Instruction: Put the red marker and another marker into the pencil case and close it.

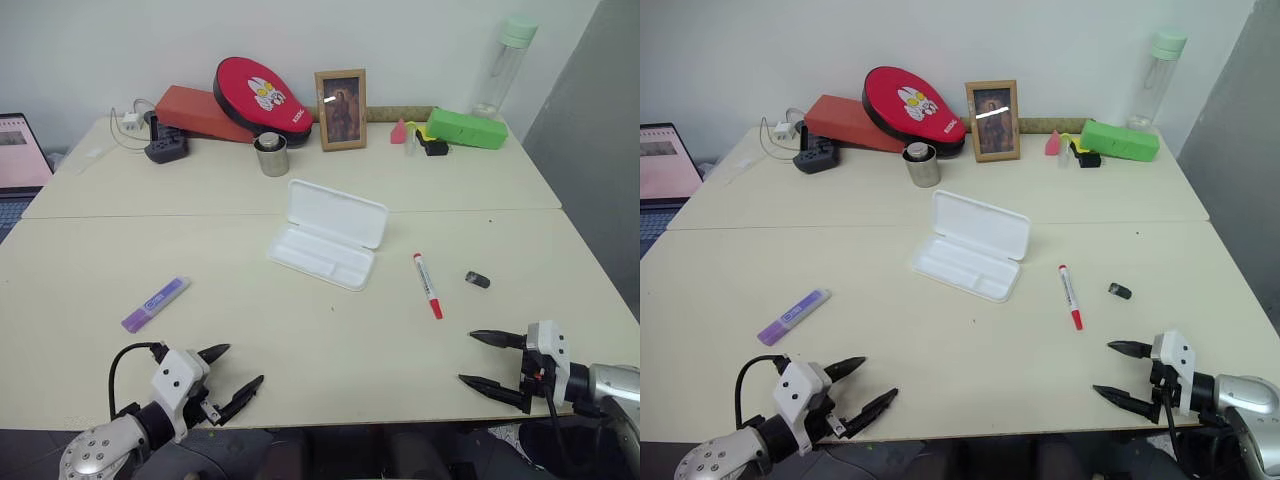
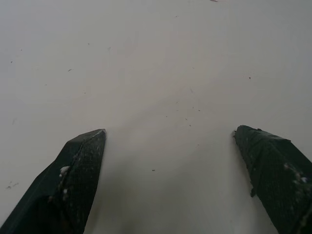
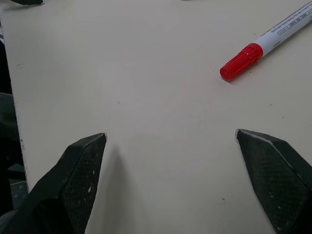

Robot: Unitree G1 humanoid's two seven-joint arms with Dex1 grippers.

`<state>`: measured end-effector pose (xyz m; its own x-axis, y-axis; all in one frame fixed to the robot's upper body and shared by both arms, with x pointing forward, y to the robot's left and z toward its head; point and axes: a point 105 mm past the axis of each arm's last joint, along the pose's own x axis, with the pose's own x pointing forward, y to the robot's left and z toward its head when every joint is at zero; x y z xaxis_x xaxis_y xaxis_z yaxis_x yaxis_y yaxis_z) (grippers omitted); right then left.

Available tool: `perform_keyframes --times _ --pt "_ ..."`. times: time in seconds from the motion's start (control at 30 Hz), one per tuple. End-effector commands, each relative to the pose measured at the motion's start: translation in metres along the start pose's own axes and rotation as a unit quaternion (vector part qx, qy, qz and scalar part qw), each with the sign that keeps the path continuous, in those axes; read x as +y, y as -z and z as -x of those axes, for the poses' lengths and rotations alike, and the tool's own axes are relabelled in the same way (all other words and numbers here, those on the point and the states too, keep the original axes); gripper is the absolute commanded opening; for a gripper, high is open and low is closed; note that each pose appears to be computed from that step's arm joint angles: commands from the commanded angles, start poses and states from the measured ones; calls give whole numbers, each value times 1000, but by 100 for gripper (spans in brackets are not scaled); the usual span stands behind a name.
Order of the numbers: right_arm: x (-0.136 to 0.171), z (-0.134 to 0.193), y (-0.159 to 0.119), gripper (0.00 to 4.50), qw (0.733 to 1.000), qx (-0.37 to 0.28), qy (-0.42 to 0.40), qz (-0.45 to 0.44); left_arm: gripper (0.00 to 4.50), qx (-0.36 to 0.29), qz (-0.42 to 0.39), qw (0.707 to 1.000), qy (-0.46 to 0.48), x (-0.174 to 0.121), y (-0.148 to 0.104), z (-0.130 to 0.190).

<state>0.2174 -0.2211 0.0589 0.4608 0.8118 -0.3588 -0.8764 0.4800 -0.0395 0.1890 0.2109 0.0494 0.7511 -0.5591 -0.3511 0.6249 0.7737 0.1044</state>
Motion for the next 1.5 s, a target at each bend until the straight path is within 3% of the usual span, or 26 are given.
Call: perform_keyframes --times 0.03,1.07,1.3,1.5 --pt "1 1 -5 445 1000 -1 -7 16 450 -4 -23 1000 11 -2 -7 2" --pt "11 0 -6 445 999 14 -44 2 450 -18 -26 999 9 3 -10 -2" --pt "7 -12 -66 445 996 -59 -62 11 450 -90 5 996 18 10 -52 -6" --pt "1 -56 -109 445 998 -35 -47 15 450 -146 -10 988 40 37 -105 0"
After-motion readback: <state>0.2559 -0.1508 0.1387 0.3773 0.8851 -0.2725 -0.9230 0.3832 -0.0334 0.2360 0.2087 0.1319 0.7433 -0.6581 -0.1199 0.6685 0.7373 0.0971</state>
